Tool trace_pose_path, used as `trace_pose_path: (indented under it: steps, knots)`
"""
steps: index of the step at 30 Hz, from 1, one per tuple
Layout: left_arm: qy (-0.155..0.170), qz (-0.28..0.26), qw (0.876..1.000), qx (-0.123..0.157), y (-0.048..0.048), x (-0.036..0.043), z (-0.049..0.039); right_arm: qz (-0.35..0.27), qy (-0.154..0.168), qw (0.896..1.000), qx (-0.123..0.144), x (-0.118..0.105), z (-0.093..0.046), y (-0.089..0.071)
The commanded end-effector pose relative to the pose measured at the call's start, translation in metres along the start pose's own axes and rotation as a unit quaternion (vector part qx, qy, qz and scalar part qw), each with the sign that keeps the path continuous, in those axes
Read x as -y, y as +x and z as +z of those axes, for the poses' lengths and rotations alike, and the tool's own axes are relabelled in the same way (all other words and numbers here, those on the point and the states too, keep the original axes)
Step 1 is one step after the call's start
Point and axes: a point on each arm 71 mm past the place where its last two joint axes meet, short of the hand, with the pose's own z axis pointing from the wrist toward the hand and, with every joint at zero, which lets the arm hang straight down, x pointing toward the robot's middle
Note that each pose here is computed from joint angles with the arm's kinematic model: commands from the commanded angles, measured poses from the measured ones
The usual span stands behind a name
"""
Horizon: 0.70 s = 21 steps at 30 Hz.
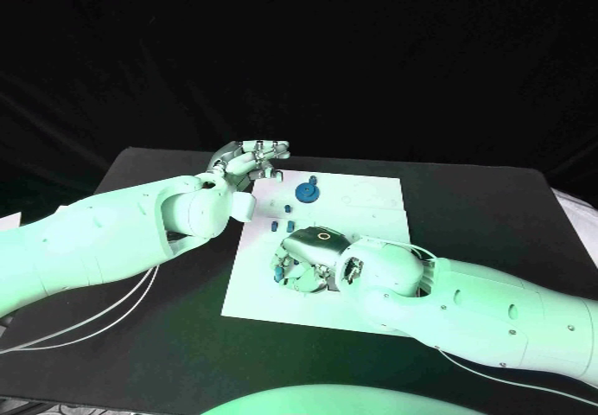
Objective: Assemble the parts on the task board
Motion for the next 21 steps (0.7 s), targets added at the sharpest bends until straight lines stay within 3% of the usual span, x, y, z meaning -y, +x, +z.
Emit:
trace_pose_path:
  steps: [1,13,18,20,21]
  knots:
    - [0.003,-0.002,1.0,-0.011,0.0029,0.0006,0.0003,-0.008,0.004,1.0,0.016,-0.001,0.0,-0.002]
    - [0.002,-0.002,1.0,-0.011,0.0022,0.0006,0.0,0.043,0.005,0.995,0.087,0.0,-0.011,-0.011]
    - [0.002,-0.002,1.0,-0.011,0.001,0.0007,-0.0003,0.083,0.013,0.991,0.106,0.007,-0.031,-0.02]
    - [0.001,-0.001,1.0,-0.01,0.0005,0.0008,-0.0005,0.098,0.029,0.99,0.102,0.014,-0.043,-0.024]
    - [0.001,-0.001,1.0,-0.01,-0.0001,0.0009,-0.0008,0.105,0.05,0.989,0.088,0.023,-0.053,-0.028]
